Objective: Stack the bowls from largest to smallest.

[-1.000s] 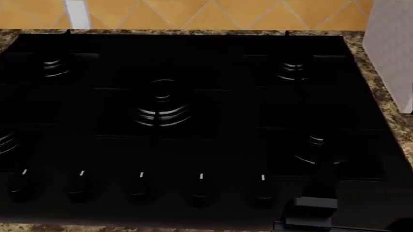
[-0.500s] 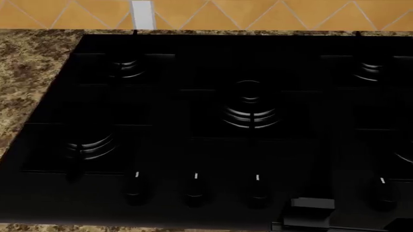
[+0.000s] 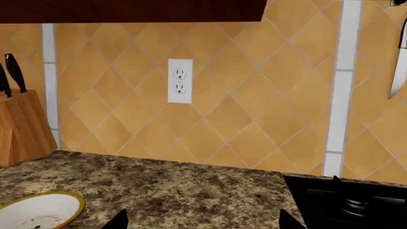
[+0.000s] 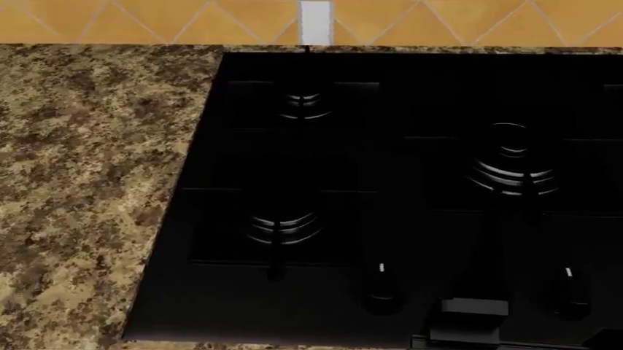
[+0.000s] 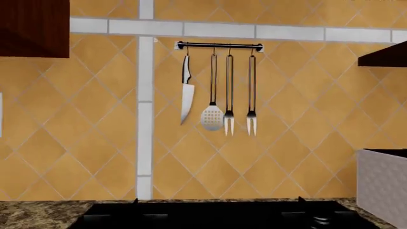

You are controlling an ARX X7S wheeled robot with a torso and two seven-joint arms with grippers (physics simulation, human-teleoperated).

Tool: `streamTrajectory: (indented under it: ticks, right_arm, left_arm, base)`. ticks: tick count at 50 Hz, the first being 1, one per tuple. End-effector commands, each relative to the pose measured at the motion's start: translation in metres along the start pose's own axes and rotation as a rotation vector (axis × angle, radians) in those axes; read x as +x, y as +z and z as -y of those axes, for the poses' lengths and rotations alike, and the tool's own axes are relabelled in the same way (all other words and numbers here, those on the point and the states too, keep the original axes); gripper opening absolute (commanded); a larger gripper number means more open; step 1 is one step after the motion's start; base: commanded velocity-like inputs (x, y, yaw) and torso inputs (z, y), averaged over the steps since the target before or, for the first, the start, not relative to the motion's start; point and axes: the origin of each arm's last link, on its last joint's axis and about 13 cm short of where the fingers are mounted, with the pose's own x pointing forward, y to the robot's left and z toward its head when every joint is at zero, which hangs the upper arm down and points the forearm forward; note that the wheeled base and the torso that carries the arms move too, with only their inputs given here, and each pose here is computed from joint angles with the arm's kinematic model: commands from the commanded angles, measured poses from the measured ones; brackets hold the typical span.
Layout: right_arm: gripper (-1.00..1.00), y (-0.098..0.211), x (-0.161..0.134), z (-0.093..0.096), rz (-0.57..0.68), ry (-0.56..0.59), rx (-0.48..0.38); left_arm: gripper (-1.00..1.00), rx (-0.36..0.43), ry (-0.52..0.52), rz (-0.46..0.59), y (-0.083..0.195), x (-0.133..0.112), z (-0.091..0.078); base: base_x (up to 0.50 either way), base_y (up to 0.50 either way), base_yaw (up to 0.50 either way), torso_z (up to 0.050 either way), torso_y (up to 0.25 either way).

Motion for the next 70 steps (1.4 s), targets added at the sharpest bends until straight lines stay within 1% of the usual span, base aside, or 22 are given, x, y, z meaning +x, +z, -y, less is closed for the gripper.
streamTrajectory:
  ticks: [1, 19, 23, 28, 35, 38, 39, 48, 50, 52, 54, 55, 58, 59, 60, 61, 62, 63, 66, 67, 69, 70]
  right_arm:
    - [1.0, 0.003, 0.002, -0.002, 0.042, 0.034, 0.017]
    - [1.0, -0.002, 0.002, 0.002, 0.038, 0.036, 0.041]
    - [1.0, -0.002, 0.003, 0.001, 0.033, 0.043, 0.049]
    - [1.0, 0.008, 0.001, 0.0, 0.041, 0.032, 0.061]
    - [1.0, 0.003, 0.0, 0.002, 0.029, 0.025, 0.039]
    - [1.0, 0.004, -0.001, 0.001, 0.041, 0.03, 0.022]
    - [1.0, 0.004, -0.001, 0.001, 0.042, 0.026, 0.01]
    - [1.0, 0.008, -0.001, 0.0, 0.059, 0.018, 0.01]
    - [1.0, 0.006, 0.0, 0.0, 0.072, 0.029, -0.032]
    - [1.0, 0.004, 0.0, 0.0, 0.05, 0.013, -0.006]
    - [1.0, 0.002, -0.002, 0.002, 0.044, 0.011, 0.014]
    - [1.0, 0.002, -0.004, 0.002, 0.041, 0.017, 0.014]
    - [1.0, -0.001, -0.005, 0.001, 0.032, 0.011, 0.022]
    - [1.0, -0.002, -0.006, 0.002, 0.032, 0.011, 0.023]
    - [1.0, -0.003, -0.008, 0.002, 0.031, 0.001, 0.03]
    - [1.0, -0.003, -0.008, 0.003, 0.03, 0.001, 0.033]
    - [1.0, -0.003, -0.009, 0.004, 0.031, 0.0, 0.032]
    - [1.0, -0.004, -0.01, 0.004, 0.031, 0.002, 0.032]
    - [1.0, -0.006, -0.012, 0.003, 0.027, 0.002, 0.036]
    - [1.0, -0.006, -0.014, 0.003, 0.026, 0.001, 0.039]
    - [1.0, -0.008, -0.016, 0.002, 0.024, 0.005, 0.04]
    - [1.0, -0.008, -0.019, 0.002, 0.025, 0.004, 0.044]
  left_arm:
    - [1.0, -0.001, -0.003, 0.021, 0.0, -0.001, 0.0]
    - [1.0, 0.023, -0.072, 0.029, -0.004, -0.003, 0.011]
    - [1.0, 0.018, -0.067, 0.026, -0.005, -0.001, 0.011]
    - [1.0, 0.003, -0.041, 0.045, 0.002, -0.004, 0.006]
    - [1.0, 0.018, -0.039, 0.056, 0.002, -0.004, 0.005]
    - [1.0, 0.007, -0.028, 0.048, -0.001, -0.002, 0.003]
    - [1.0, 0.025, -0.034, 0.048, -0.001, -0.002, 0.004]
    - [1.0, 0.03, -0.054, 0.058, 0.0, -0.003, 0.006]
    - [1.0, 0.042, -0.061, 0.066, 0.001, -0.003, 0.008]
    - [1.0, 0.034, -0.062, 0.052, 0.003, -0.004, 0.01]
    - [1.0, -0.004, -0.105, 0.034, 0.008, -0.005, 0.015]
    - [1.0, 0.048, -0.114, 0.058, 0.012, -0.005, 0.018]
    - [1.0, 0.069, -0.137, 0.072, 0.027, -0.003, 0.024]
    - [1.0, 0.066, -0.153, 0.062, 0.032, -0.002, 0.027]
    - [1.0, 0.121, -0.173, 0.042, 0.034, -0.002, 0.03]
    - [1.0, 0.13, -0.192, 0.026, 0.036, -0.001, 0.033]
    - [1.0, 0.108, -0.189, -0.023, 0.038, 0.001, 0.036]
    - [1.0, 0.117, -0.255, -0.045, 0.04, -0.001, 0.041]
    - [1.0, 0.14, -0.284, -0.066, 0.044, -0.005, 0.047]
    - [1.0, 0.118, -0.294, -0.097, 0.045, -0.008, 0.05]
    - [1.0, 0.138, -0.352, -0.104, 0.048, -0.015, 0.054]
    - [1.0, 0.045, -0.373, -0.172, 0.054, -0.019, 0.056]
  base:
    - [0.0, 0.5, 0.0, 0.0, 0.0]
    - [0.0, 0.5, 0.0, 0.0, 0.0]
    - [0.0, 0.5, 0.0, 0.0, 0.0]
    - [0.0, 0.5, 0.0, 0.0, 0.0]
    - [0.02, 0.5, 0.0, 0.0, 0.0]
    - [0.11, 0.5, 0.0, 0.0, 0.0]
    - [0.2, 0.5, 0.0, 0.0, 0.0]
    - [0.2, 0.5, 0.0, 0.0, 0.0]
    - [0.37, 0.47, 0.0, 0.0, 0.0]
    - [0.43, 0.38, 0.0, 0.0, 0.0]
    - [0.43, 0.38, 0.0, 0.0, 0.0]
    - [0.4, 0.38, 0.0, 0.0, 0.0]
    - [0.22, 0.15, 0.0, 0.0, 0.004]
    - [0.0, 0.0, 0.0, 0.0, 0.0]
    - [0.0, 0.0, 0.0, 0.0, 0.0]
    - [0.0, 0.0, 0.0, 0.0, 0.0]
    - [0.0, 0.0, 0.0, 0.0, 0.0]
    - [0.0, 0.0, 0.0, 0.0, 0.0]
    - [0.0, 0.0, 0.0, 0.0, 0.0]
    - [0.0, 0.0, 0.0, 0.0, 0.0]
    - [0.0, 0.0, 0.0, 0.0, 0.0]
    - [0.0, 0.0, 0.0, 0.0, 0.0]
